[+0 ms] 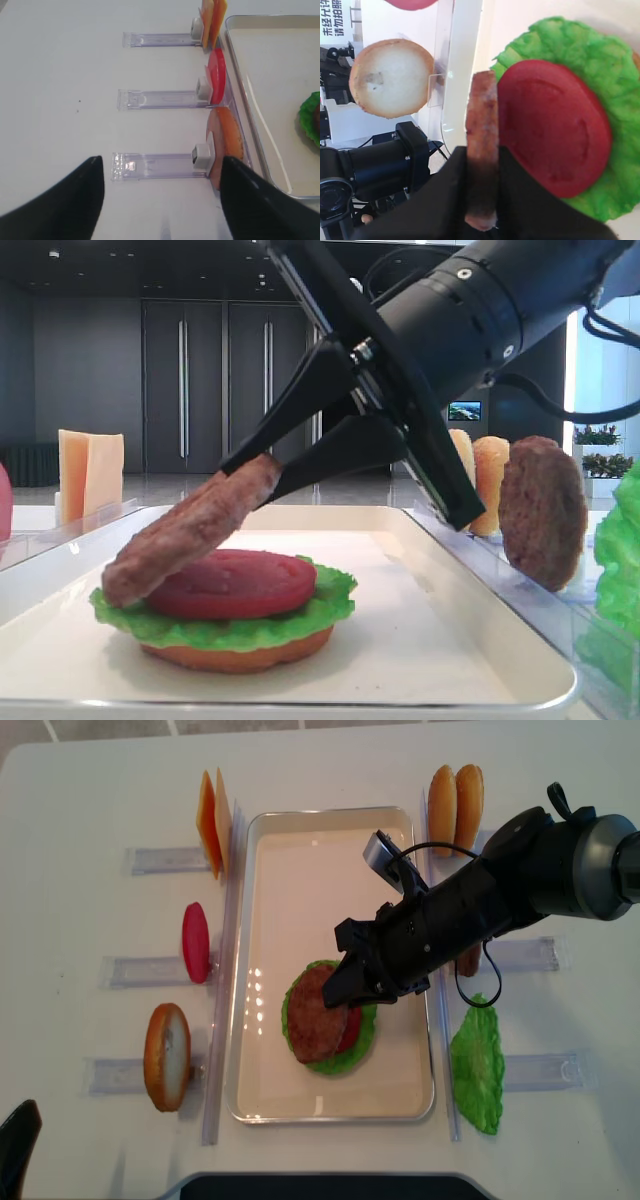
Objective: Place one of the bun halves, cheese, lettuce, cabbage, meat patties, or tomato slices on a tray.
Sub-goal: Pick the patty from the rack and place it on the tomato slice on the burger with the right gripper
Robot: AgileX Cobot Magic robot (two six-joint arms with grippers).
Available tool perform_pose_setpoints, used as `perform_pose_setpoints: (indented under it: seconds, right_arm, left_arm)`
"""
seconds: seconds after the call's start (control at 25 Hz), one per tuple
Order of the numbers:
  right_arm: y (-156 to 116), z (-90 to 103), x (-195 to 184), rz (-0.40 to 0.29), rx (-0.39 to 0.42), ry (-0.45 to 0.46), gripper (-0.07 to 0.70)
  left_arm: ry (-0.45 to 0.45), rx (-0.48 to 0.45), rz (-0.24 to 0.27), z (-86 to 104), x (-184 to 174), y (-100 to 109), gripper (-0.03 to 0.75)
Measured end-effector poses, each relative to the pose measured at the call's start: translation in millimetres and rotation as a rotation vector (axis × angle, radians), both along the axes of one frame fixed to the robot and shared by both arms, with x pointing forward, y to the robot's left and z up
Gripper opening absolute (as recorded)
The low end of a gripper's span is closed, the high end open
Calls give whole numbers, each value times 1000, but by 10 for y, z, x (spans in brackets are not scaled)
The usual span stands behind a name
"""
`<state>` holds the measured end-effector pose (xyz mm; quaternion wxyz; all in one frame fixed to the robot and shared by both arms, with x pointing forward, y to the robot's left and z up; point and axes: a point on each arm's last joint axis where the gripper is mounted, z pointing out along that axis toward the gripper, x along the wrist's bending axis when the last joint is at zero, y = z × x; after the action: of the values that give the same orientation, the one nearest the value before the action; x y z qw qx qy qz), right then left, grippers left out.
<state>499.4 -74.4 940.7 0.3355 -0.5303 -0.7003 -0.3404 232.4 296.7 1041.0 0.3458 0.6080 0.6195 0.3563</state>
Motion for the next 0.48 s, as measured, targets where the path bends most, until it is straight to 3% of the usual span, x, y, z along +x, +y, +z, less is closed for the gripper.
perform_pose_setpoints:
  seconds: [0.48]
  right_arm:
    - [-27, 39, 21, 1, 62, 27, 139]
  left_arm:
    - [0, 0, 0, 0, 0, 0, 554]
